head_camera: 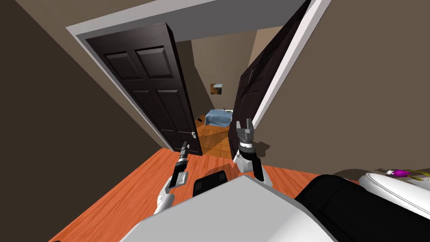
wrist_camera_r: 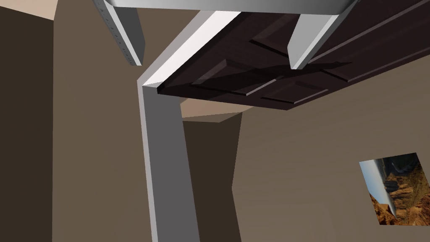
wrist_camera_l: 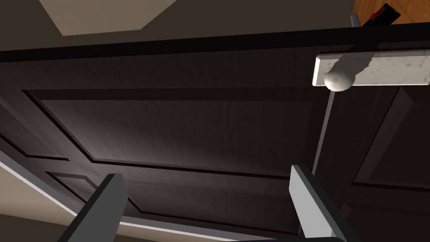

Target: Push the door open

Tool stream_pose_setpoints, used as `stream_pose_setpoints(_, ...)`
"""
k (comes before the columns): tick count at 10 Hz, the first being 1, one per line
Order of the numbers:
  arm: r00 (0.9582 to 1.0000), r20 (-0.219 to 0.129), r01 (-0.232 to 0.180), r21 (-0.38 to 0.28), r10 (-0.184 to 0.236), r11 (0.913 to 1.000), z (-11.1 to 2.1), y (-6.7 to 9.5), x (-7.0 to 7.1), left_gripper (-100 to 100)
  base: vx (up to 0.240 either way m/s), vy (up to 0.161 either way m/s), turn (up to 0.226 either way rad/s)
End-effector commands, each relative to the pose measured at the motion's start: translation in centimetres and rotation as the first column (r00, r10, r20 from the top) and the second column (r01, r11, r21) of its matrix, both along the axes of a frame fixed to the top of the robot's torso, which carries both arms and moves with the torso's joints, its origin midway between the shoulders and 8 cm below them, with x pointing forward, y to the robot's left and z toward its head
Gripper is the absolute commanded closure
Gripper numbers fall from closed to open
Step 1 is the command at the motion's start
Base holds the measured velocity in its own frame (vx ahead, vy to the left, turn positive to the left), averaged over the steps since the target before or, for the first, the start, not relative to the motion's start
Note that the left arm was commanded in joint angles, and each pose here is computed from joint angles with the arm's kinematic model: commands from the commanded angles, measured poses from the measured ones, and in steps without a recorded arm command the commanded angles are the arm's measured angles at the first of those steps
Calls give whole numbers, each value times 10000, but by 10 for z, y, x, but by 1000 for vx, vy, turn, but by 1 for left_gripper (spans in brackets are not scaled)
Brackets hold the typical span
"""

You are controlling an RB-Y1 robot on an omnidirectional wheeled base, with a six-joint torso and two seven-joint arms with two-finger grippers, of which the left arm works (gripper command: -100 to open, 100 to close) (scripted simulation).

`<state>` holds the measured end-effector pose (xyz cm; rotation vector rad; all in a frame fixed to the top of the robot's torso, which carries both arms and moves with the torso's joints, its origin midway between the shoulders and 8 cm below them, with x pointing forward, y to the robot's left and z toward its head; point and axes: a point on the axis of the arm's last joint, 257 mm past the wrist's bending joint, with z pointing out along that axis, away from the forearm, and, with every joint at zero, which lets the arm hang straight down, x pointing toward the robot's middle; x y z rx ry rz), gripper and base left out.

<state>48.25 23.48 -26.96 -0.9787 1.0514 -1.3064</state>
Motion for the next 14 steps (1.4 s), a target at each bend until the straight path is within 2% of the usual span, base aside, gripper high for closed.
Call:
stream_pose_setpoints(1, 9997, -215, 75, -28, -76, 10000, -11, -3, 2, -100, 38, 125, -117)
stream_pose_setpoints(4, 9983, -549, 211, -81, -216, 9997, -29, -9, 6, -100, 36, 125, -122)
stream_pose_setpoints(7, 9950, -936, 328, -126, -339, 9994, -48, -16, 8, -100, 36, 112, -120)
stream_pose_setpoints(9, 9925, -1145, 407, -156, -422, 9991, -58, -20, 9, -100, 29, 109, -111)
stream_pose_setpoints(10, 9924, -1159, 405, -155, -421, 9991, -59, -20, 9, -100, 19, 88, -37)
stream_pose_setpoints(13, 9878, -1462, 509, -196, -533, 9985, -73, -26, 10, -100, 30, 87, -94)
stream_pose_setpoints(14, 9844, -1653, 575, -222, -604, 9981, -82, -30, 10, -100, 32, 126, -168)
